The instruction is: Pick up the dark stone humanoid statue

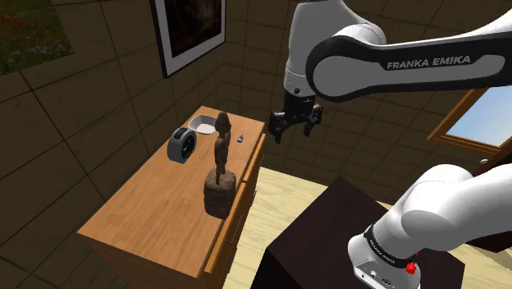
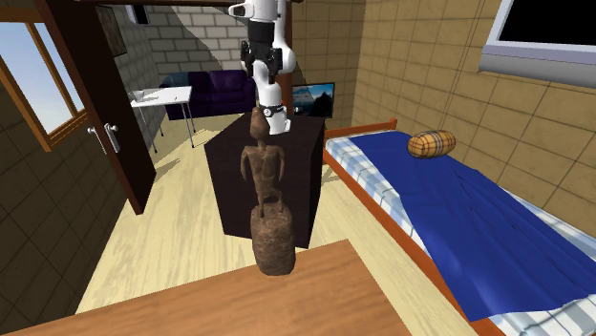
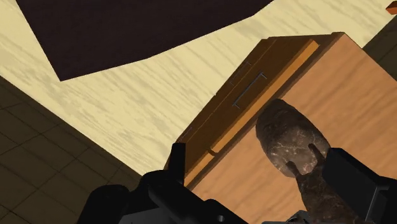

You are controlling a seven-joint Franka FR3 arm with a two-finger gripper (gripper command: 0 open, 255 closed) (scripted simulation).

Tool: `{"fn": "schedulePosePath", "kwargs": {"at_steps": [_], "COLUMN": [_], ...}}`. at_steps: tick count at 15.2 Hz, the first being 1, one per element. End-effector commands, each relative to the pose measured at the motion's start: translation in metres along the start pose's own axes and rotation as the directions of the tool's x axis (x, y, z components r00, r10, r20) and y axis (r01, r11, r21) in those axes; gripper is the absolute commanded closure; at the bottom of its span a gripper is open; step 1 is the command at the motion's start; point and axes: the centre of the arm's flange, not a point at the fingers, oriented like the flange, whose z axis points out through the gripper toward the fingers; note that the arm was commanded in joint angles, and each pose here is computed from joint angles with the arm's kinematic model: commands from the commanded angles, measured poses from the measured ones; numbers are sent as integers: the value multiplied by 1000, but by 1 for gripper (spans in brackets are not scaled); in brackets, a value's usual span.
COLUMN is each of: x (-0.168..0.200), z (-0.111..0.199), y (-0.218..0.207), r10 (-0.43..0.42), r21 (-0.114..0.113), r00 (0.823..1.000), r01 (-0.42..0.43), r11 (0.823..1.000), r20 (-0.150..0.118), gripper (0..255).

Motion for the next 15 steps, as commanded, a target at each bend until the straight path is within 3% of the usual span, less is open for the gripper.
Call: {"fn": "schedulePosePath", "kwargs": {"at_steps": [1,8,15], "x": [6,41,90], "z": [8,38,64], "y": [-24,-98,-165], "r10": [55,228,394], "r21": [9,37,74], "r00": [998,971,911], "r01": [-54,-225,-388], "r11": [998,974,919], "r20": [-17,-71,-119], "gripper": [0,0,0]}}
